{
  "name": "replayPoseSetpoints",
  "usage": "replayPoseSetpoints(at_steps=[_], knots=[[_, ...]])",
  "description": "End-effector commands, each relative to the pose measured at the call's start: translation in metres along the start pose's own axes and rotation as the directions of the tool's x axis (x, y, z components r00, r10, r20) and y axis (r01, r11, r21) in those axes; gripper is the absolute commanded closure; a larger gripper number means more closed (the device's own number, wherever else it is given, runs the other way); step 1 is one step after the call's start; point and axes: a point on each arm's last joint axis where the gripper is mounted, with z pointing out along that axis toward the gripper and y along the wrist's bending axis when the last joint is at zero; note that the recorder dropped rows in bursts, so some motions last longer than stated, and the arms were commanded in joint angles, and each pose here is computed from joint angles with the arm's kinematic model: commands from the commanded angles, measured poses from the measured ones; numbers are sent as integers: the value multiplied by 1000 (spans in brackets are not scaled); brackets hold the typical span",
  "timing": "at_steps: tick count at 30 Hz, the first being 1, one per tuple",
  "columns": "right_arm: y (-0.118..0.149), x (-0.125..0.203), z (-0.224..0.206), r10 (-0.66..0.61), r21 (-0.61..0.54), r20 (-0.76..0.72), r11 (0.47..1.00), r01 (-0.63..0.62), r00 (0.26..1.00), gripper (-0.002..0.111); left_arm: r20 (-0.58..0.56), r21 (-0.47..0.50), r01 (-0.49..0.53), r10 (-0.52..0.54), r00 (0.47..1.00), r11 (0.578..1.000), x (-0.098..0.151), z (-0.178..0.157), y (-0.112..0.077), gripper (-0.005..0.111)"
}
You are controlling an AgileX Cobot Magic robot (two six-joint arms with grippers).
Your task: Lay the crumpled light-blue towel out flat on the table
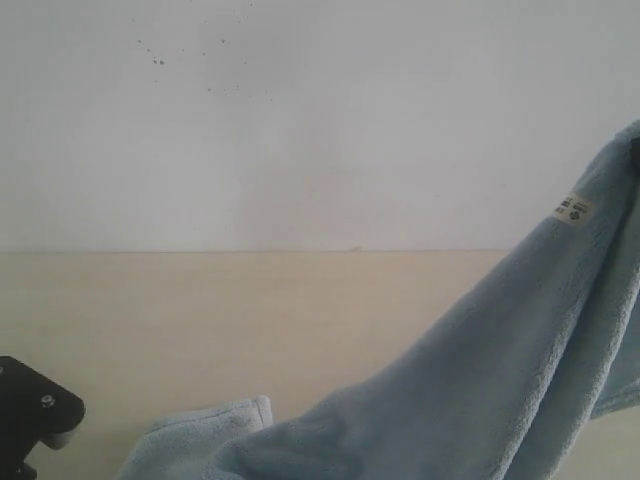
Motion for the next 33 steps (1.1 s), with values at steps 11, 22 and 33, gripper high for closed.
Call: replayPoseSetpoints(at_steps=[11,22,33], knots=[[0,-3,-3,-10,4,15,1000,10,1000,108,-43,-64,-6,3,999,998,-16,34,3,47],[0,-3,-3,-10,5,17,1000,10,1000,108,-34,19,7,-6,999,1000,-18,58,-10,47],[0,-3,-3,-10,4,14,1000,10,1000,108,156,213,77,-112,981,974,-60,54,-31,47]])
